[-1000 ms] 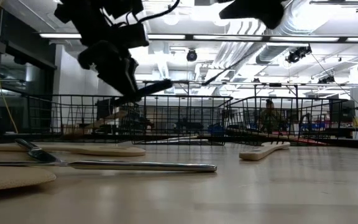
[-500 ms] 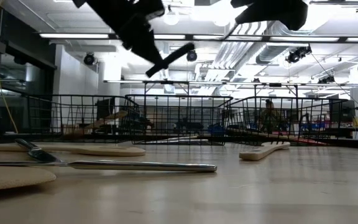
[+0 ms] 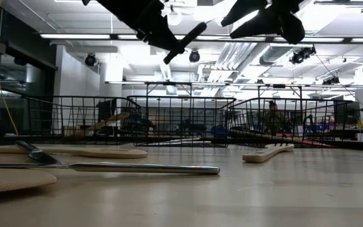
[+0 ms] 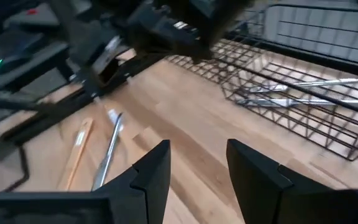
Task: Pick & Place Kitchen Items
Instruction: Put the black spatula into the right mesh basket
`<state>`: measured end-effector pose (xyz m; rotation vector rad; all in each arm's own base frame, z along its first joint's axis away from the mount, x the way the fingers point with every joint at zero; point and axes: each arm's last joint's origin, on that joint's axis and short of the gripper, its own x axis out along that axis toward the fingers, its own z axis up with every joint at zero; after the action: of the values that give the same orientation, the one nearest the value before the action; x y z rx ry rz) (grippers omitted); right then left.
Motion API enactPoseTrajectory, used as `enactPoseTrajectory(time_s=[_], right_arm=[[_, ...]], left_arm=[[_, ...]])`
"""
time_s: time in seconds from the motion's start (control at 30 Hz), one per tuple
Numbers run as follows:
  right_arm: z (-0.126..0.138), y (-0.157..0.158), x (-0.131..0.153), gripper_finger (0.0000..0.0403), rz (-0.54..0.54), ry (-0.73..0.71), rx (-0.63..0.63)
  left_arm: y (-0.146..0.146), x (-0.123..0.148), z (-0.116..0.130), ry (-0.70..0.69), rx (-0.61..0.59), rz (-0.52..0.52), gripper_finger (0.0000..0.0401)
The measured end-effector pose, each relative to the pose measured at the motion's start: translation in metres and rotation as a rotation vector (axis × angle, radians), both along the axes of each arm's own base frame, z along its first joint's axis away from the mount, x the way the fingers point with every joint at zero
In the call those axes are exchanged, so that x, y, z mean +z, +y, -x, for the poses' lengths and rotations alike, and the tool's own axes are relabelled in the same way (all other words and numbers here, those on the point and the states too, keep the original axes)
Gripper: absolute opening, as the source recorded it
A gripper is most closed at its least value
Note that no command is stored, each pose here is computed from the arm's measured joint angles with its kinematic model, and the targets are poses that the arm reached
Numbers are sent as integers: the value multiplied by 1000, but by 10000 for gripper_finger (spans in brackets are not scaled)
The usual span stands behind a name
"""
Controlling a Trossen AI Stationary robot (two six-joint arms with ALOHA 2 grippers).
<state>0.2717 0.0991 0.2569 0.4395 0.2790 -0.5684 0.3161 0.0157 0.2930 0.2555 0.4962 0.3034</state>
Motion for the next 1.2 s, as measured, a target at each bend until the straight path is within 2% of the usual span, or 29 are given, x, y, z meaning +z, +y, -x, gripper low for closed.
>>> enactPoseTrajectory(time_s=[0.17,0.27,0.63,0.8,1.0,1.2], right_arm=[[-3,-11,0,148,-37,-102,-193],[-7,-12,-5,148,-7,-155,-296],[-41,-12,-26,149,43,-234,-350],[-47,-16,-22,170,114,-164,-231],[-47,-2,-15,198,270,-68,27],[-36,10,8,200,460,-69,110]], left_arm=[[1,4,-1,-46,50,-20,97],[2,6,-2,-64,69,-26,98],[2,-5,-9,-33,73,-27,97],[2,-8,-8,-4,72,-28,97],[3,-11,-6,61,61,-77,97],[3,-16,-2,140,45,-99,97]])
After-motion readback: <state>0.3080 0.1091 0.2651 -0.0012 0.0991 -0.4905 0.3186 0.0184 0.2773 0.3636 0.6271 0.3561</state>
